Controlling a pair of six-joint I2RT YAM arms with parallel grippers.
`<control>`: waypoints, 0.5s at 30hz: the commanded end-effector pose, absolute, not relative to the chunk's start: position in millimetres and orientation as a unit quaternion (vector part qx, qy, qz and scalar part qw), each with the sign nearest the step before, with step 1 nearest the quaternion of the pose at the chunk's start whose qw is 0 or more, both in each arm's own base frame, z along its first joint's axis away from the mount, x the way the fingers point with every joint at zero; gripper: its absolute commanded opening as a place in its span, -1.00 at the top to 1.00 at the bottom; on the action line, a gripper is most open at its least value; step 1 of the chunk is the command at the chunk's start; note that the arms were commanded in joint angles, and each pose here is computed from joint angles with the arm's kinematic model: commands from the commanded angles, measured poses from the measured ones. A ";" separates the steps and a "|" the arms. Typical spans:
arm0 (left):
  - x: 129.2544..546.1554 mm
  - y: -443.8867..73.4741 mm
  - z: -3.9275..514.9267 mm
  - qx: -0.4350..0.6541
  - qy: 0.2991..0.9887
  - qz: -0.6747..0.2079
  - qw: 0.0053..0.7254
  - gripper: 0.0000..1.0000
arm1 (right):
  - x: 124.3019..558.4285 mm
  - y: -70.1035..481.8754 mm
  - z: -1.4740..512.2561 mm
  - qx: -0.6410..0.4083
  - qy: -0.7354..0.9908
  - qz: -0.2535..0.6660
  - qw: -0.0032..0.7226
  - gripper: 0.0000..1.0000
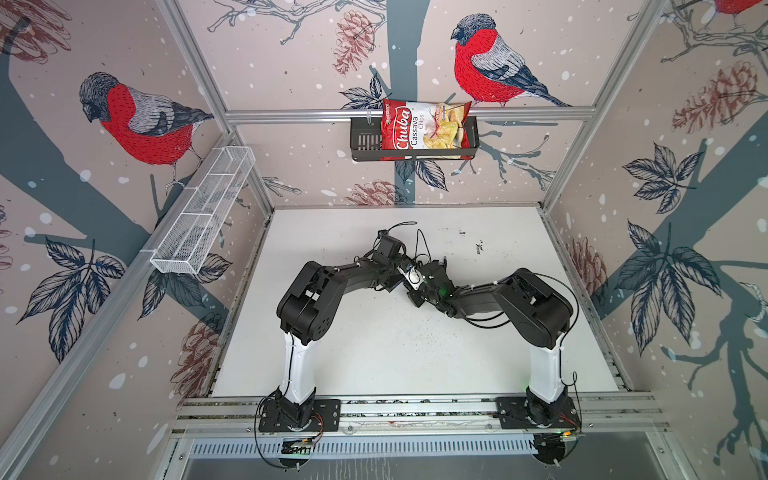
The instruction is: Insert the plug into the switch port
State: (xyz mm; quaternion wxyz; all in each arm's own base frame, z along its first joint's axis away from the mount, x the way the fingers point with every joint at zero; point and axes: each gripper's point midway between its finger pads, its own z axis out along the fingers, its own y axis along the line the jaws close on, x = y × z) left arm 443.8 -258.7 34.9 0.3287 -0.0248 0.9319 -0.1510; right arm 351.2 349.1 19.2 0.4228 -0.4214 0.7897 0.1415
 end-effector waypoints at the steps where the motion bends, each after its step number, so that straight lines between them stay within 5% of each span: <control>1: 373.2 -274.3 -4.8 0.004 0.969 -0.184 0.166 0.00 | 335.9 334.5 -2.7 -0.444 0.804 0.127 0.374 0.69; 6: 381.8 -262.7 4.9 -0.005 0.968 -0.177 0.179 -0.02 | 334.6 333.2 5.6 -0.451 0.797 0.136 0.378 0.48; 15: 393.1 -240.0 17.2 -0.021 0.966 -0.164 0.197 -0.09 | 337.2 336.3 12.7 -0.451 0.795 0.148 0.377 0.44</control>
